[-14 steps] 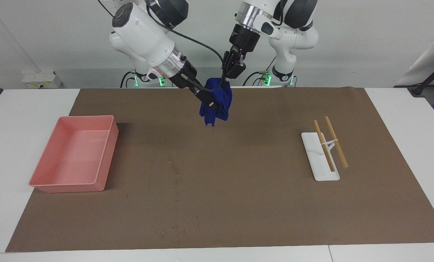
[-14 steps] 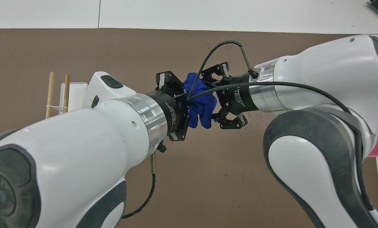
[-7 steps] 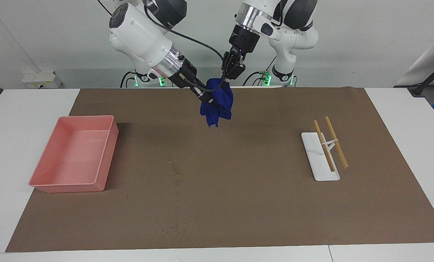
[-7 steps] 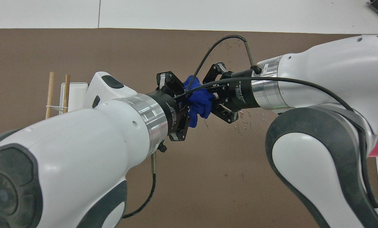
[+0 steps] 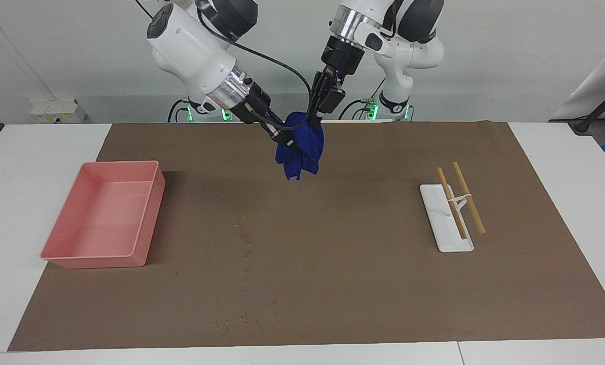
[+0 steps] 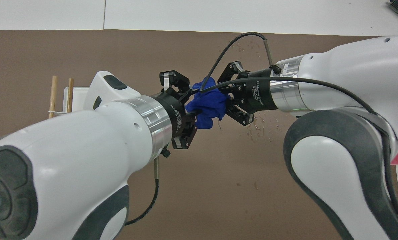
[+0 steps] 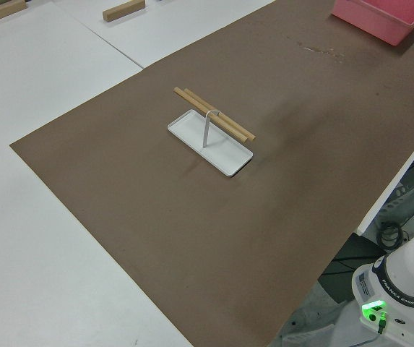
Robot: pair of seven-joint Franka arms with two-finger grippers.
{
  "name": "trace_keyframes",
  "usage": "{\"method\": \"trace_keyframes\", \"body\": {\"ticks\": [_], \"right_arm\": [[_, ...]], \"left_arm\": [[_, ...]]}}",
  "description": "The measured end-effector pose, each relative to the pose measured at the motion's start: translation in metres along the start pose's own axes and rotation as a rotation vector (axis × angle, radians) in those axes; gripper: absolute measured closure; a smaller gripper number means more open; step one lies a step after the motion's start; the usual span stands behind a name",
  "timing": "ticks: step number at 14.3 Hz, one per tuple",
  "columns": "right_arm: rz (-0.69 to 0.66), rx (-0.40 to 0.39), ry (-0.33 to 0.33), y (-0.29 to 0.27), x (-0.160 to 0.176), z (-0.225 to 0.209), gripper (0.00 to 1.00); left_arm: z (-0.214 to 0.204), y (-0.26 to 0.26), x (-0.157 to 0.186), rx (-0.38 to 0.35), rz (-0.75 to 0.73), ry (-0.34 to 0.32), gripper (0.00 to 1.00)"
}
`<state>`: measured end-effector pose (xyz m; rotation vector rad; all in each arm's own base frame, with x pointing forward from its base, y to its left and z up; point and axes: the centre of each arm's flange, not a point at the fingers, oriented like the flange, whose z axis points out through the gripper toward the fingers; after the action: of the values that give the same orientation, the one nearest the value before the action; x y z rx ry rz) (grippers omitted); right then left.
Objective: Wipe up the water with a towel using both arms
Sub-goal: 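Grasp the towel with the right gripper while the left gripper releases, then lower the towel onto the water spill with the right gripper while the left gripper retracts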
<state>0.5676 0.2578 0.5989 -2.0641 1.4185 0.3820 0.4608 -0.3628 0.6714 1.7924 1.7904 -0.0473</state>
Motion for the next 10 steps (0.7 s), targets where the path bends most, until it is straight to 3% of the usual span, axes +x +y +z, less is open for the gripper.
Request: {"method": "trace_keyframes", "body": {"ticks": [4,10], "right_arm": [[-0.011,0.008,0.025,-0.003,0.028,-0.006,0.86],[-0.056,0.009,0.090,-0.024,0.104,0.019,0.86]], "left_arm": [[0.000,0.022,0.038,0.020,0.103,0.057,0.04],[-0.006,0.055,0.136,0.182,0.333,0.176,0.00]]}}
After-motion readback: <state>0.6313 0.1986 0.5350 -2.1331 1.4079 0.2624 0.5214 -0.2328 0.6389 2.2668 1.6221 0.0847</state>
